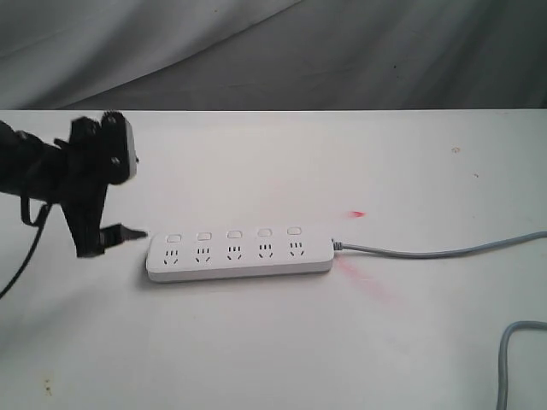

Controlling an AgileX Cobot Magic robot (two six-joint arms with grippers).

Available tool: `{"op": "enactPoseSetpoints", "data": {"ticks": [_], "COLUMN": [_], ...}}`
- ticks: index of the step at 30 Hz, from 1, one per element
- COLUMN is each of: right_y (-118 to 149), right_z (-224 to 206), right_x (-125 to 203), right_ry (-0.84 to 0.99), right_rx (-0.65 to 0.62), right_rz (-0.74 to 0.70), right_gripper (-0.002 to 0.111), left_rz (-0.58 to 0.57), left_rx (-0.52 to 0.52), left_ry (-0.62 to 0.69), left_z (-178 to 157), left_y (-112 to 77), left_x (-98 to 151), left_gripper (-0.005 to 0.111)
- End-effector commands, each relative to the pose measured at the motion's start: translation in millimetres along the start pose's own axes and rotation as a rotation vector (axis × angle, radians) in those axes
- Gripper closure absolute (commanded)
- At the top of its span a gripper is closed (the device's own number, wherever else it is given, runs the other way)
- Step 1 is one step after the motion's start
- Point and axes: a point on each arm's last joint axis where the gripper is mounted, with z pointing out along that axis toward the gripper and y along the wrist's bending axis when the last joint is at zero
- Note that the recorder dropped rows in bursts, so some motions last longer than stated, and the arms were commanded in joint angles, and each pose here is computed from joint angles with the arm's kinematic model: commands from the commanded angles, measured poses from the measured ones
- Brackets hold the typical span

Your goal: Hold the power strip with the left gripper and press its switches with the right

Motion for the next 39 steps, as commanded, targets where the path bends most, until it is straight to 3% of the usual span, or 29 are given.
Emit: {"op": "enactPoseSetpoints", "data": {"ticks": [1, 6, 9, 13, 18, 20, 22, 27, 39], "right_y": [-1, -1, -1, -1, -1, -1, -1, -1, -1], "right_z": [0, 0, 0, 0, 0, 0, 0, 0, 0], "right_x": [1, 1, 1, 1, 1, 1, 1, 1, 1], "right_ry": [-0.003, -0.003, -0.003, -0.003, -0.003, -0.003, -0.003, -0.003, -0.003], "right_rx": [0.008, 0.008, 0.008, 0.008, 0.008, 0.008, 0.008, 0.008, 0.008], "right_rz": [0.003, 0.003, 0.003, 0.003, 0.003, 0.003, 0.003, 0.003, 0.003], "right_gripper": [0.108, 0.108, 0.108, 0.108, 0.108, 0.108, 0.108, 0.108, 0.108], "left_rz": [-0.108, -0.437, -0.608, -0.488, -0.712, -0.768, -0.790, -0.849, -0.764], "left_rx": [-0.234, -0.482, -0.522, -0.443, -0.494, -0.517, -0.527, -0.532, -0.631], "left_ry": [-0.078, -0.209, -0.294, -0.231, -0.284, -0.310, -0.337, -0.437, -0.497], "left_z": [-67, -141, -179, -214, -252, -264, -274, -295, -324], "left_y": [19.0, 30.2, 24.9, -1.7, -25.4, -33.4, -41.7, -59.5, -85.3], "left_x": [-27, -36, -35, -34, -40, -42, -44, -52, -56], "left_gripper": [0.007, 0.007, 0.007, 0.007, 0.012, 0.021, 0.038, 0.105, 0.105]}}
